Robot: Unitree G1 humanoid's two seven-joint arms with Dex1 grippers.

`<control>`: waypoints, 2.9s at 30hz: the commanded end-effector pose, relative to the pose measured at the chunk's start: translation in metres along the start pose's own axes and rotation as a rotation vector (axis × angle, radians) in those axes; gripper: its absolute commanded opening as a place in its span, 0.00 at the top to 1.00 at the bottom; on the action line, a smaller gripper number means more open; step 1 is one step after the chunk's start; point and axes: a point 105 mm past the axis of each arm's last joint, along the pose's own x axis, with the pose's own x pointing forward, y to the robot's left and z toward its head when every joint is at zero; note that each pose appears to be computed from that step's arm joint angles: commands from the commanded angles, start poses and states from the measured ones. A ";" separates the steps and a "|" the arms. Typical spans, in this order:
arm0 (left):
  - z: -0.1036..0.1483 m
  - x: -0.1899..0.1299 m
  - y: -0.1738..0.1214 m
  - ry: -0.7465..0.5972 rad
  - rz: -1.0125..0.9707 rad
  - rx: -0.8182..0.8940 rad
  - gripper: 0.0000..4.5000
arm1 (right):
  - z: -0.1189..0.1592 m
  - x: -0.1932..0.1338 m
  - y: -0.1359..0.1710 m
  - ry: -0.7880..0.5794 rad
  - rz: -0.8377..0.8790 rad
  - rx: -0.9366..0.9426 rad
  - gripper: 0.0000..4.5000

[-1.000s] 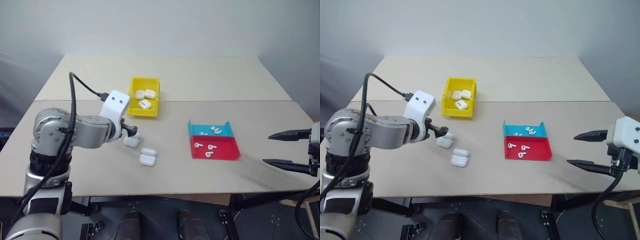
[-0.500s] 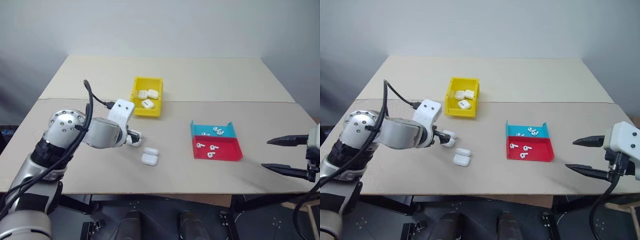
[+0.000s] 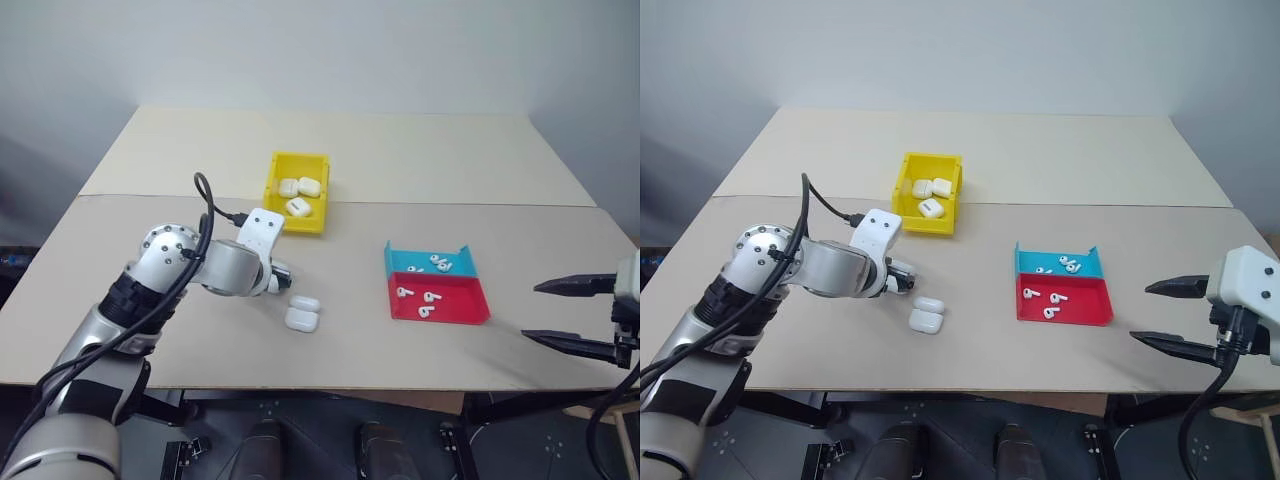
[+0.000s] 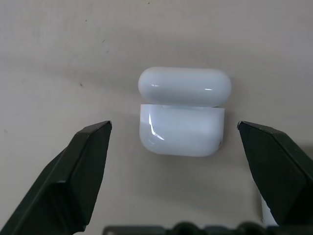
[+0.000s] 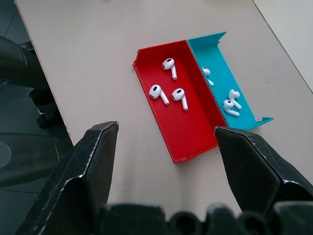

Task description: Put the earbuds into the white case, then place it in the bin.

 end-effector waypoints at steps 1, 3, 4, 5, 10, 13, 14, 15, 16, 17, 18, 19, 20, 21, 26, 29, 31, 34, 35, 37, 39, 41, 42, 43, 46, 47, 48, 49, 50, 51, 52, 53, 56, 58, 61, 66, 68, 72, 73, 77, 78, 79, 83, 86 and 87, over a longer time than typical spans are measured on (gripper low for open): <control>0.003 0.002 0.001 -0.010 -0.003 -0.011 0.00 | 0.006 -0.006 -0.002 -0.015 -0.039 -0.023 0.18; 0.003 0.004 0.001 -0.007 -0.012 -0.010 0.00 | 0.006 -0.005 -0.002 -0.014 -0.043 -0.024 0.18; 0.003 0.004 0.002 -0.008 -0.003 0.004 0.00 | 0.006 -0.005 -0.002 -0.014 -0.045 -0.025 0.18; 0.003 0.004 0.002 -0.010 0.004 0.017 0.00 | 0.006 -0.006 -0.002 -0.013 -0.046 -0.025 0.18; -0.002 0.010 0.000 0.013 -0.010 0.013 0.00 | 0.005 -0.007 -0.003 -0.010 -0.058 -0.025 0.18; -0.005 0.012 -0.002 0.020 -0.022 0.020 0.00 | 0.005 -0.006 -0.002 -0.012 -0.057 -0.023 0.18; -0.007 0.014 -0.003 0.027 -0.021 0.027 0.00 | 0.005 -0.005 -0.002 -0.012 -0.058 -0.022 0.18; -0.008 0.015 -0.003 0.032 -0.019 0.031 0.00 | 0.005 -0.005 -0.001 -0.013 -0.058 -0.021 0.18; -0.010 0.017 -0.003 0.037 -0.015 0.035 0.00 | 0.005 -0.005 -0.001 -0.014 -0.060 -0.021 0.18; -0.010 0.018 -0.004 0.038 -0.013 0.037 0.00 | 0.005 -0.004 -0.001 -0.016 -0.061 -0.022 0.18; -0.010 0.018 -0.004 0.037 -0.011 0.040 0.00 | 0.005 -0.004 -0.001 -0.017 -0.063 -0.023 0.18; -0.010 0.019 -0.003 0.036 -0.003 0.045 0.00 | 0.005 -0.004 -0.002 -0.018 -0.064 -0.021 0.18; -0.009 0.020 -0.003 0.038 -0.004 0.039 0.00 | 0.005 -0.004 -0.002 -0.018 -0.065 -0.019 0.18; -0.009 0.020 -0.003 0.038 -0.007 0.040 0.00 | 0.005 -0.005 -0.002 -0.018 -0.065 -0.020 0.18; -0.010 0.019 -0.010 0.042 -0.061 0.041 0.00 | 0.004 -0.005 -0.003 -0.012 -0.067 -0.016 0.18; -0.010 0.018 -0.007 0.035 -0.040 0.058 0.13 | 0.002 -0.003 -0.003 -0.007 -0.067 -0.014 0.17; -0.011 0.018 -0.004 0.034 -0.032 0.062 0.28 | 0.001 -0.001 -0.003 -0.005 -0.065 -0.013 0.17; -0.011 0.017 -0.001 0.022 -0.028 0.065 0.39 | 0.001 0.000 -0.004 -0.012 -0.066 -0.015 0.17; -0.010 0.016 0.001 0.018 -0.021 0.070 0.39 | 0.001 0.001 -0.005 -0.014 -0.067 -0.016 0.17; -0.008 0.014 0.004 0.005 -0.003 0.082 0.39 | 0.002 0.001 -0.006 -0.017 -0.069 -0.018 0.17; -0.001 0.010 0.010 -0.033 0.029 0.084 0.39 | 0.002 0.001 -0.007 -0.020 -0.071 -0.023 0.17; 0.016 -0.009 0.017 -0.140 0.004 0.092 0.39 | 0.006 -0.002 -0.010 -0.018 -0.071 -0.044 0.17; 0.022 -0.019 0.017 -0.188 -0.024 0.106 0.39 | 0.008 -0.003 -0.012 -0.015 -0.070 -0.056 0.17; 0.026 -0.027 0.017 -0.224 -0.053 0.111 0.39 | 0.009 -0.005 -0.013 -0.011 -0.069 -0.063 0.17; 0.041 -0.049 0.020 -0.444 -0.115 0.081 0.39 | 0.016 -0.007 -0.020 0.002 -0.066 -0.084 0.17; 0.047 -0.058 0.021 -0.558 -0.142 0.059 0.39 | 0.020 -0.007 -0.022 0.000 -0.063 -0.099 0.17; 0.056 -0.069 0.023 -0.747 -0.155 0.043 0.39 | 0.026 -0.007 -0.024 -0.010 -0.052 -0.127 0.17; 0.055 -0.074 0.022 -0.828 -0.171 0.089 0.39 | 0.031 -0.006 -0.024 -0.018 -0.040 -0.149 0.17; 0.054 -0.079 0.017 -0.918 -0.214 0.139 0.39 | 0.033 -0.004 -0.024 -0.003 -0.022 -0.159 0.17; 0.051 -0.080 0.014 -0.972 -0.247 0.181 0.39 | 0.035 -0.002 -0.024 0.011 -0.011 -0.163 0.17; 0.047 -0.082 0.007 -1.043 -0.355 0.180 0.39 | 0.038 0.001 -0.024 0.013 0.006 -0.185 0.17; 0.042 -0.084 0.002 -1.106 -0.428 0.183 0.39 | 0.041 0.003 -0.023 0.018 0.025 -0.210 0.17; 0.025 -0.080 -0.006 -1.206 -0.567 0.184 0.39 | 0.046 0.009 -0.023 0.035 0.072 -0.253 0.17; 0.014 -0.077 -0.012 -1.280 -0.643 0.212 0.39 | 0.051 0.014 -0.024 0.044 0.094 -0.291 0.17; 0.004 -0.070 -0.022 -1.345 -0.725 0.266 0.39 | 0.059 0.020 -0.023 0.035 0.127 -0.345 0.17; -0.007 -0.067 -0.037 -1.432 -0.847 0.326 0.39 | 0.062 0.028 -0.014 0.091 0.236 -0.354 0.17; -0.011 -0.068 -0.041 -1.458 -0.894 0.352 0.39 | 0.057 0.032 -0.010 0.148 0.283 -0.344 0.17; -0.017 -0.067 -0.043 -1.496 -0.950 0.357 0.39 | 0.052 0.046 -0.005 0.218 0.339 -0.364 0.17; -0.020 -0.067 -0.044 -1.519 -0.963 0.359 0.39 | 0.049 0.052 -0.005 0.234 0.344 -0.380 0.17; -0.027 -0.064 -0.046 -1.524 -0.985 0.367 0.39 | 0.038 0.075 -0.011 0.288 0.368 -0.428 0.21; -0.027 -0.064 -0.047 -1.521 -0.984 0.362 0.39 | 0.036 0.081 -0.013 0.289 0.367 -0.442 0.26; -0.027 -0.065 -0.048 -1.525 -0.984 0.364 0.39 | 0.034 0.088 -0.016 0.300 0.366 -0.475 0.30; -0.030 -0.066 -0.050 -1.517 -0.975 0.365 0.39 | 0.022 0.109 -0.022 0.356 0.386 -0.576 0.36; -0.036 -0.064 -0.050 -1.496 -0.956 0.370 0.39 | 0.017 0.124 -0.022 0.345 0.424 -0.623 0.36; -0.037 -0.064 -0.050 -1.488 -0.952 0.368 0.39 | 0.016 0.128 -0.022 0.343 0.432 -0.635 0.36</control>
